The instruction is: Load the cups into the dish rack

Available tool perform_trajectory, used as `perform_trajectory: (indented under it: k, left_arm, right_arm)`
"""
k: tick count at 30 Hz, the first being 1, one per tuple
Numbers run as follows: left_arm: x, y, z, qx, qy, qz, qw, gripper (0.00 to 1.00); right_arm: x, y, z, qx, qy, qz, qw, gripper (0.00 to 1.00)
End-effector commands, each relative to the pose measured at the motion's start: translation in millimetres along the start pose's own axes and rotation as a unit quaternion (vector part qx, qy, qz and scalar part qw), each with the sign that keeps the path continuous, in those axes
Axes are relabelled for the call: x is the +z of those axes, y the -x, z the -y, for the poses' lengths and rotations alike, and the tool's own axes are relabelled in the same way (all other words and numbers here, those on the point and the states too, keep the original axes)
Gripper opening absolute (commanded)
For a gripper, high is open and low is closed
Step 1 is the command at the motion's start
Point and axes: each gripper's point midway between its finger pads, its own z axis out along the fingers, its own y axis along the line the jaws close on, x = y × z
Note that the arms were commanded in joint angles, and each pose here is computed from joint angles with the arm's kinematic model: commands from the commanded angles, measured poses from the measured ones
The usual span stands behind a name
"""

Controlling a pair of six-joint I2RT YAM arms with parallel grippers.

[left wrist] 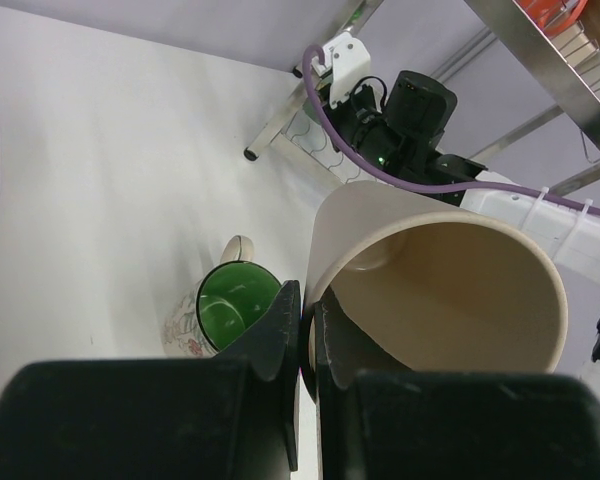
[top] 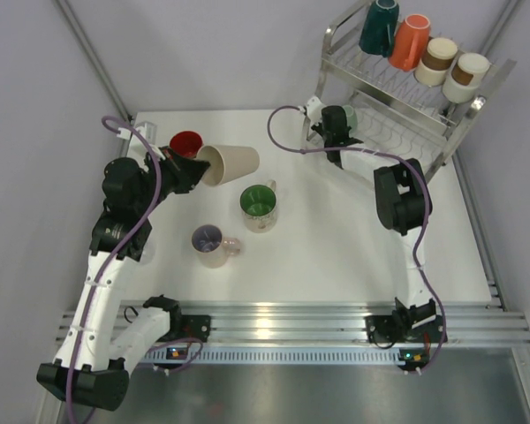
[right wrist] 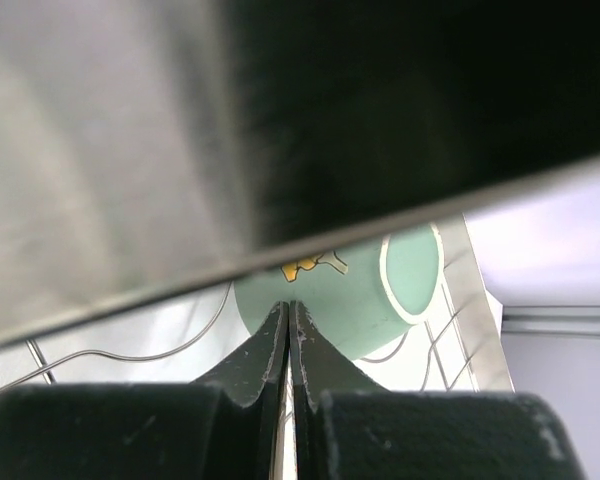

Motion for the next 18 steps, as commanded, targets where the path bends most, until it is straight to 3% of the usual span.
perform_trajectory:
  k: [1,13,18]
  left_arm:
    - [-4,23,18,0.004,-0.025,0.031,0.999,0.00]
    - [-6,23,20,0.000,-0.027,0.032,0.999,0.00]
    - [-3,21,19,-0.006,-0.026,0.027,0.999,0.00]
  right_arm:
    - [7,-73,53,0.040,-0.061,-0.096,0.993,0.00]
    - [12,-95,69,0.052,-0.110,-0.152,0.981,0.00]
    - [2,-100,68,0.059,-0.108,-0.142,0.982,0.00]
